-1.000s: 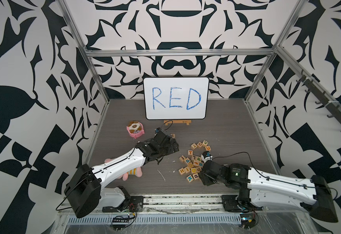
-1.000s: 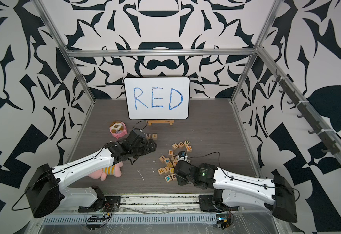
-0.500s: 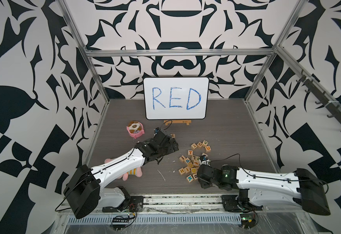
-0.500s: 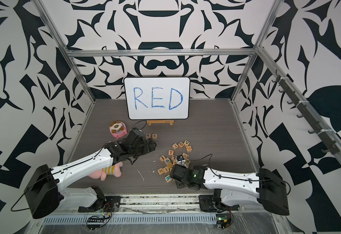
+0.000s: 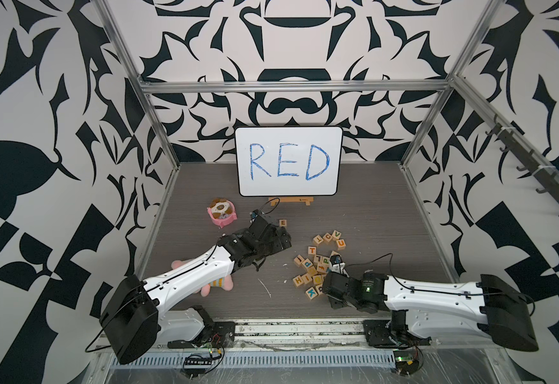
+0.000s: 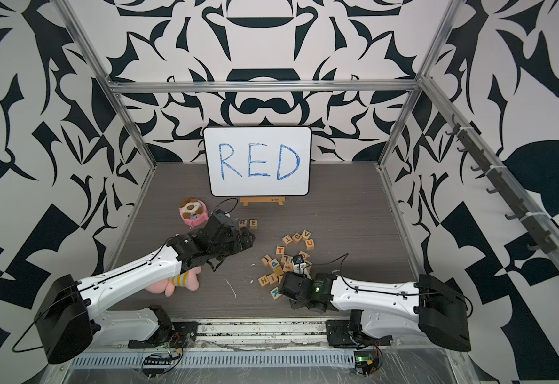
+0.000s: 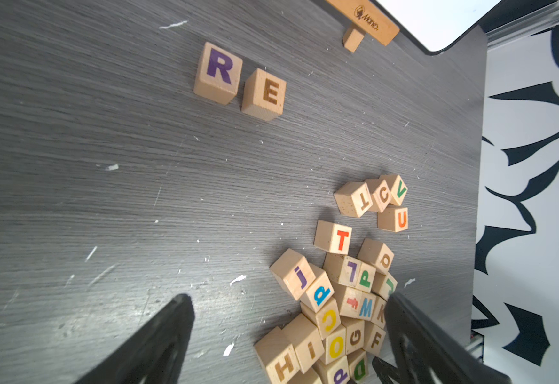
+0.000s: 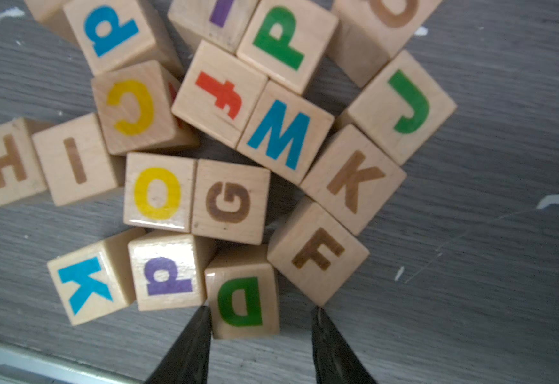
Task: Assemble the uppercase word "red" with letter blocks
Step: Move the letter block to the center of the board.
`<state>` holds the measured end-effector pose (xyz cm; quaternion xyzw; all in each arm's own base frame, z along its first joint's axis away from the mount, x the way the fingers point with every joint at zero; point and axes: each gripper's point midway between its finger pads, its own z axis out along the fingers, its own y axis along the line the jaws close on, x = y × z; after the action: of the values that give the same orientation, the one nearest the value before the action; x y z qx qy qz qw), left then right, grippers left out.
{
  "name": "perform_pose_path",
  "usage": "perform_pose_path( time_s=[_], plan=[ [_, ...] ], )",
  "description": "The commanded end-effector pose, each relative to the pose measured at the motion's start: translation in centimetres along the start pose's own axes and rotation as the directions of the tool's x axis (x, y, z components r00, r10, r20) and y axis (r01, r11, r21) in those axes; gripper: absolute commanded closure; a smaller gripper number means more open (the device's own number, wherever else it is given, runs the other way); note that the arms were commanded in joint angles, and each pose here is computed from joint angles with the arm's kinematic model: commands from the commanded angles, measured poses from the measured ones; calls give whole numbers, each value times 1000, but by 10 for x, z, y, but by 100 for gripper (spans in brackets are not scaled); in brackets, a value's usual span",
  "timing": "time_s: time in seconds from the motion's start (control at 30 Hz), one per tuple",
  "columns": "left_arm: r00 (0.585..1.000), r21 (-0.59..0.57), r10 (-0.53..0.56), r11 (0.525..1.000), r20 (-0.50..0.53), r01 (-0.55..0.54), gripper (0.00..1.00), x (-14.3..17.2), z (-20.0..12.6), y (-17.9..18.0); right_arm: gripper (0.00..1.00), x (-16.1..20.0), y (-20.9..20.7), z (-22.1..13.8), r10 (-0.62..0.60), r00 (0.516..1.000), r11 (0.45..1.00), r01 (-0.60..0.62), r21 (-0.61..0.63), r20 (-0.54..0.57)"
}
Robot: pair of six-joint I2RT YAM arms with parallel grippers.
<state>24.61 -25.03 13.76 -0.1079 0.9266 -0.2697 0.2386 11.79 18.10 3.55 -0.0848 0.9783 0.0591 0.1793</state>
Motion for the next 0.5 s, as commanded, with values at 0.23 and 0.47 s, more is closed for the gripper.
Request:
perform_pose_path(
  time_s=[0.23, 0.47],
  plan=[
    [1000, -25, -4, 1000, 7, 4, 6, 2, -3, 10, 53, -6, -36, -10, 36, 996, 992, -47, 118, 87],
    [1000, -28, -3, 1000, 9, 3, 6, 2, -3, 11, 53, -10, -62, -14, 97, 990, 970, -116, 213, 98]
  ],
)
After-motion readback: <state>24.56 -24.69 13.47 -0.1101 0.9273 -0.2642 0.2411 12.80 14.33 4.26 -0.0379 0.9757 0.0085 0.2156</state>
